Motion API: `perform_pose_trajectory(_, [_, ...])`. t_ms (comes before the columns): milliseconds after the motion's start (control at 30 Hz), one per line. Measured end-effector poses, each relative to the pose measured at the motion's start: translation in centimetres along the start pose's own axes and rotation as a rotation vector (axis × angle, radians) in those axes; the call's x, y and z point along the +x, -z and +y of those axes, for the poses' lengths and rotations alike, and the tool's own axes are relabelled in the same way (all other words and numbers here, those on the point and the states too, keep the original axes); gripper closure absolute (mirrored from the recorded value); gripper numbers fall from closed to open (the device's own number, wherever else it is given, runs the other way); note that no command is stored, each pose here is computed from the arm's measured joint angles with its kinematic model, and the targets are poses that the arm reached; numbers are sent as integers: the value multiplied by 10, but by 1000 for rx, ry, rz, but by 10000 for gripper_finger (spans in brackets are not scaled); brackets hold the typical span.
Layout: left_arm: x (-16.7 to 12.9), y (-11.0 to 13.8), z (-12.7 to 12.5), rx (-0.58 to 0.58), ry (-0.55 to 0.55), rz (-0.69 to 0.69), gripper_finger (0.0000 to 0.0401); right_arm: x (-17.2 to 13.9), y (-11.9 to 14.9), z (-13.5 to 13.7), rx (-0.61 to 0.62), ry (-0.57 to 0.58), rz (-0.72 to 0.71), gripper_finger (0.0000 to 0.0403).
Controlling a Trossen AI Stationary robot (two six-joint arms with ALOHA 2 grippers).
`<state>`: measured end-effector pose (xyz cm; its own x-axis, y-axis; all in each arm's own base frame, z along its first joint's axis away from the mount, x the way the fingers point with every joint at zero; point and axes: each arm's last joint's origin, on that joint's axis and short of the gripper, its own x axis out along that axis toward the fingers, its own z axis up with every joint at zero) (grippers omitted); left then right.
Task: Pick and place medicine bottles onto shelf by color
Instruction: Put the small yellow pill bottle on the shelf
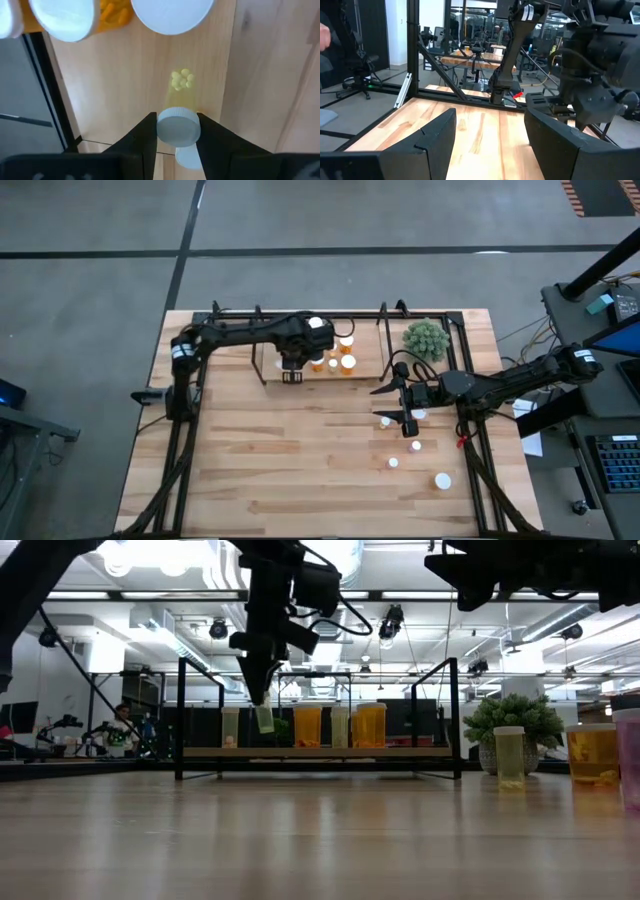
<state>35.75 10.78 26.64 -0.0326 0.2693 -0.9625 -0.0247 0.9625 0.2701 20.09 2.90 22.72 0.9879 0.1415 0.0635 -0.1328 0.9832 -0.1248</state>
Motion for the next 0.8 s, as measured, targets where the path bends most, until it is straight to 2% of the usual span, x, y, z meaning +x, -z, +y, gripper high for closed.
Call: perform_pose_trajectory(800, [8, -6, -11, -18, 92, 7, 305, 0, 2, 0, 3, -2, 18, 177])
